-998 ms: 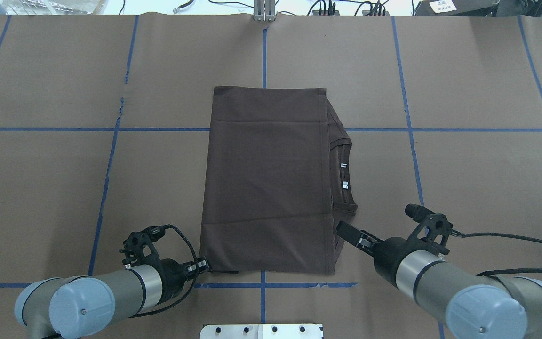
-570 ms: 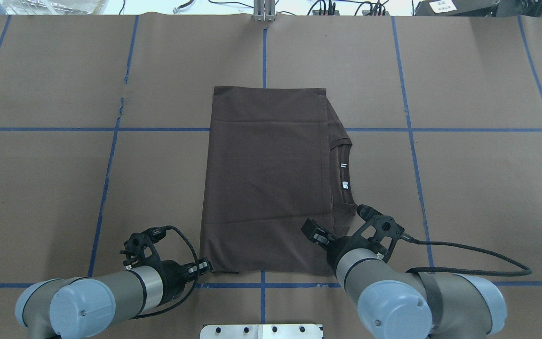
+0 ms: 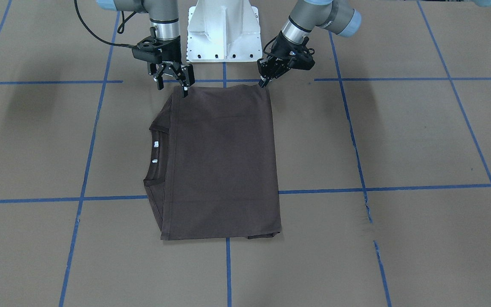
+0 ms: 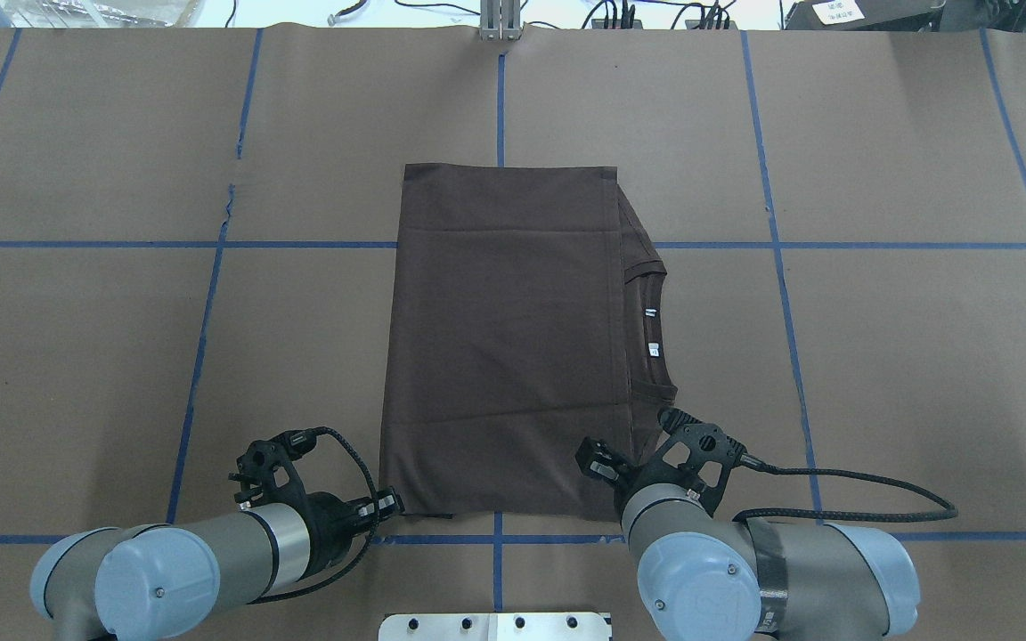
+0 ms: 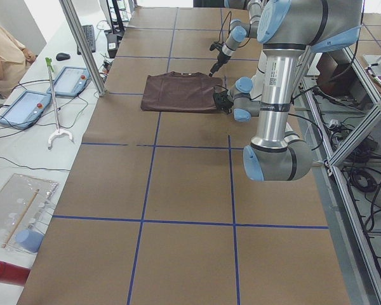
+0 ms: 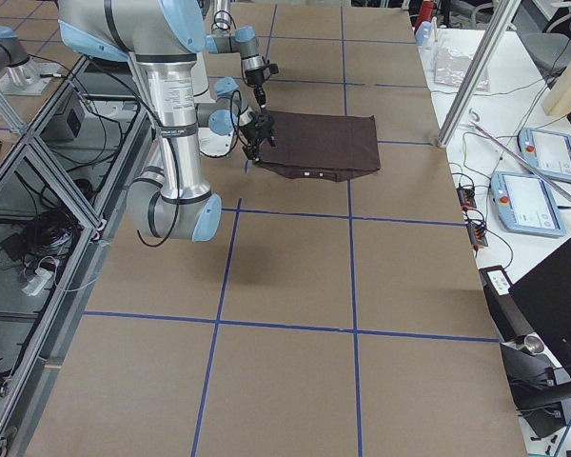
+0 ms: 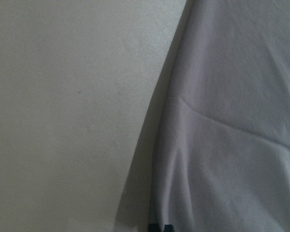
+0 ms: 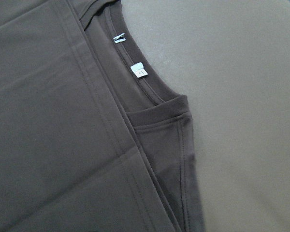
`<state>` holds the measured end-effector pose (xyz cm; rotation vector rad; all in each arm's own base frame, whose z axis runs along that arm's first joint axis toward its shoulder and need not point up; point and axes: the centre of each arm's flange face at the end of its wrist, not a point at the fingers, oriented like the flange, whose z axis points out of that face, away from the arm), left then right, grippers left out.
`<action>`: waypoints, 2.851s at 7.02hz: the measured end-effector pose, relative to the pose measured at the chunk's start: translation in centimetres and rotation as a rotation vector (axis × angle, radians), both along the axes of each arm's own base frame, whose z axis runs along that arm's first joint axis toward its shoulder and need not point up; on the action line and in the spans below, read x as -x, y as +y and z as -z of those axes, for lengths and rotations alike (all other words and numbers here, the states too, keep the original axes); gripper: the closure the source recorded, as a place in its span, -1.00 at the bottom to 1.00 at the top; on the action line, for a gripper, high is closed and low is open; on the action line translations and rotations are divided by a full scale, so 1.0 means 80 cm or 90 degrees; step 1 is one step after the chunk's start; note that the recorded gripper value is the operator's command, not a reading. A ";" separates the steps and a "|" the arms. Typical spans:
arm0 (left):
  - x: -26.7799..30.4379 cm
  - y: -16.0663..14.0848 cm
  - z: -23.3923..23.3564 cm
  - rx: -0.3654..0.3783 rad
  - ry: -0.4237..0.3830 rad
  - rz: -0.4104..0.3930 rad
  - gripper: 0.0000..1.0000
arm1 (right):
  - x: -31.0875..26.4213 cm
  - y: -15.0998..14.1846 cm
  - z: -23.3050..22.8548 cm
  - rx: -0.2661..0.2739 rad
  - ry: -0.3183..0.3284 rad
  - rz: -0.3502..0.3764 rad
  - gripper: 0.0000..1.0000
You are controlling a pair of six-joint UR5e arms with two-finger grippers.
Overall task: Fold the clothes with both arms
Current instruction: 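Grasp the near edge corners of the shirt with both grippers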
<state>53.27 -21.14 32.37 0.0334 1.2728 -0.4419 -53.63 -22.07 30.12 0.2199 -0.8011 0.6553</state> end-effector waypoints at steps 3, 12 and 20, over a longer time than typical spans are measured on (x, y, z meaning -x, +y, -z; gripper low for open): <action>0.000 0.000 0.002 -0.001 0.001 -0.001 1.00 | 0.013 0.017 -0.007 0.000 0.005 0.016 -0.65; 0.000 0.000 0.001 -0.001 0.001 0.000 1.00 | 0.036 0.032 -0.013 -0.016 0.027 0.041 -0.37; -0.001 0.002 0.003 -0.002 0.003 -0.001 1.00 | 0.039 0.028 -0.015 -0.017 0.029 0.038 1.00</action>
